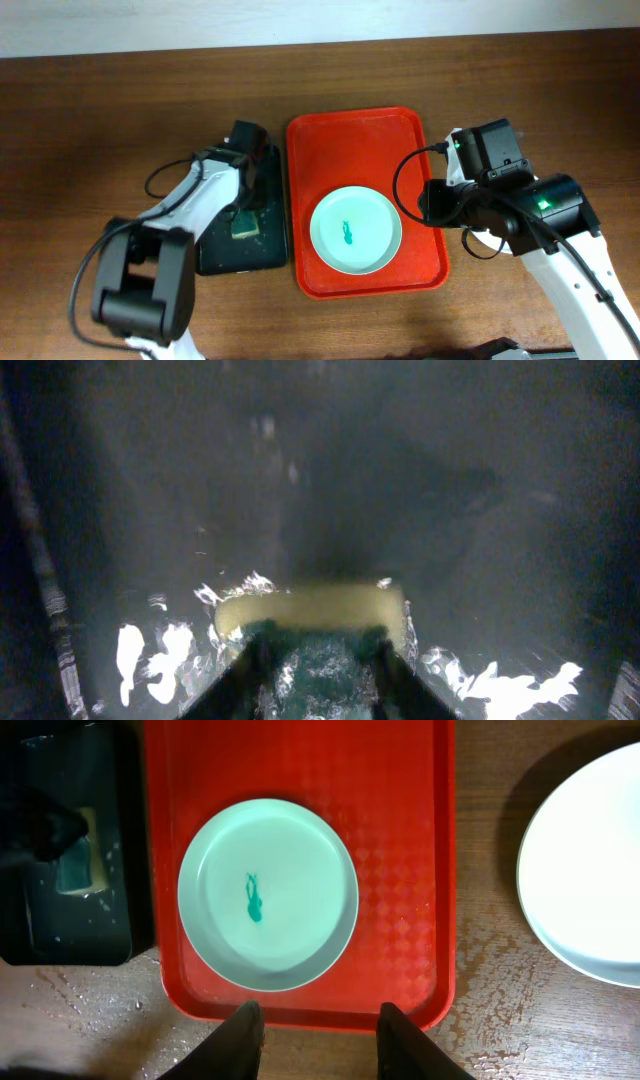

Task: Clean dirty plates on tray and stack at the side
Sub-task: 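Grasp the sponge in the black tray with the left gripper and wet it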

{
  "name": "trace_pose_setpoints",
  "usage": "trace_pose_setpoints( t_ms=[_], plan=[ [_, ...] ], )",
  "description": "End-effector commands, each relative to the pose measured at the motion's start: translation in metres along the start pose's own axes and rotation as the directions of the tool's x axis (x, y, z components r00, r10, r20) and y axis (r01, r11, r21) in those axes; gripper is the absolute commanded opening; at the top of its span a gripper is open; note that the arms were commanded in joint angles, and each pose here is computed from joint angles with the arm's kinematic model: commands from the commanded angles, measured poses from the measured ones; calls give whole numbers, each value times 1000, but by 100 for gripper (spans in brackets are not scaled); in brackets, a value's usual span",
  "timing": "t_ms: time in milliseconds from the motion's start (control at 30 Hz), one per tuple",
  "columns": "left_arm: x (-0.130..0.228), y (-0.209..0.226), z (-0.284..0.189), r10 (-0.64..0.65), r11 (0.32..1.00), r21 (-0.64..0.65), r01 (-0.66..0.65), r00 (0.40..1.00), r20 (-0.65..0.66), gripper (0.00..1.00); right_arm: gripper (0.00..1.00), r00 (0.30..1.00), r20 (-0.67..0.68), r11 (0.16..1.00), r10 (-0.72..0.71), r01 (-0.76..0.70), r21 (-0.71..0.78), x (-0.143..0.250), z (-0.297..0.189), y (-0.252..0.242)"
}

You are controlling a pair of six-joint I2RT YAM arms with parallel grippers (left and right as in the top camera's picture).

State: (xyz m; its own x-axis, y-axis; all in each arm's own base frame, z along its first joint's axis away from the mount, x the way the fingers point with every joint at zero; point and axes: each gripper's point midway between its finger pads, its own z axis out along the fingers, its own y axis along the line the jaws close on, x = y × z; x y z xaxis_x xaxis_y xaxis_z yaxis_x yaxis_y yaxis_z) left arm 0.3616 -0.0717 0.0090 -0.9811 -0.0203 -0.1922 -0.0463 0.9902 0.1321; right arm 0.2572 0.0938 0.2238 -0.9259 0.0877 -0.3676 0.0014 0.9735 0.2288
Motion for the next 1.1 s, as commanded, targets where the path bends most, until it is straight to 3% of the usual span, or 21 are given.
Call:
trace_pose_setpoints(
  t_ms=[0,167,200,233,300,367,400,500,667,767,833,867,1067],
  plan=[
    [18,6,23,11,999,-39,-14,998,-70,0,38,1000,-4,1000,-8,8,4,0,1,-1],
    [7,5,2,9,1000,-27,-11,998,-64,0,39,1000,-4,1000,-8,8,4,0,1,-1],
    [2,4,-8,8,1000,-20,-9,998,-60,5,38,1000,-4,1000,-8,8,4,0,1,-1],
    [-3,4,-19,7,1000,-11,-8,999,-53,26,38,1000,-4,1000,-8,8,4,0,1,-1],
    [-8,4,-38,6,1000,1,-6,999,-52,54,38,1000,-5,1000,-7,7,5,0,1,-1],
    [-4,1,-47,9,1000,27,-7,997,-77,70,38,1000,-5,1000,-8,8,5,0,1,-1],
    [0,0,-49,10,999,36,-7,995,-95,72,38,1000,-5,1000,-8,8,5,0,1,-1],
    [16,-1,-48,18,999,48,-10,988,-155,66,39,1000,-1,1000,-8,8,16,0,1,-3],
    [47,4,-24,-76,997,5,79,971,-226,44,40,1000,-2,998,-6,6,56,1,1,-10],
    [55,3,-2,-89,996,13,93,976,-201,40,43,1000,-27,998,-4,5,65,5,4,-12],
    [55,1,7,-92,995,23,97,980,-175,22,43,998,-59,997,1,4,77,10,10,-14],
    [54,1,8,-92,995,25,98,981,-170,1,43,997,-78,997,3,4,83,12,15,-16],
    [34,0,-15,-48,998,36,53,988,-145,0,39,985,-168,993,26,-6,119,22,49,-23]
  ],
)
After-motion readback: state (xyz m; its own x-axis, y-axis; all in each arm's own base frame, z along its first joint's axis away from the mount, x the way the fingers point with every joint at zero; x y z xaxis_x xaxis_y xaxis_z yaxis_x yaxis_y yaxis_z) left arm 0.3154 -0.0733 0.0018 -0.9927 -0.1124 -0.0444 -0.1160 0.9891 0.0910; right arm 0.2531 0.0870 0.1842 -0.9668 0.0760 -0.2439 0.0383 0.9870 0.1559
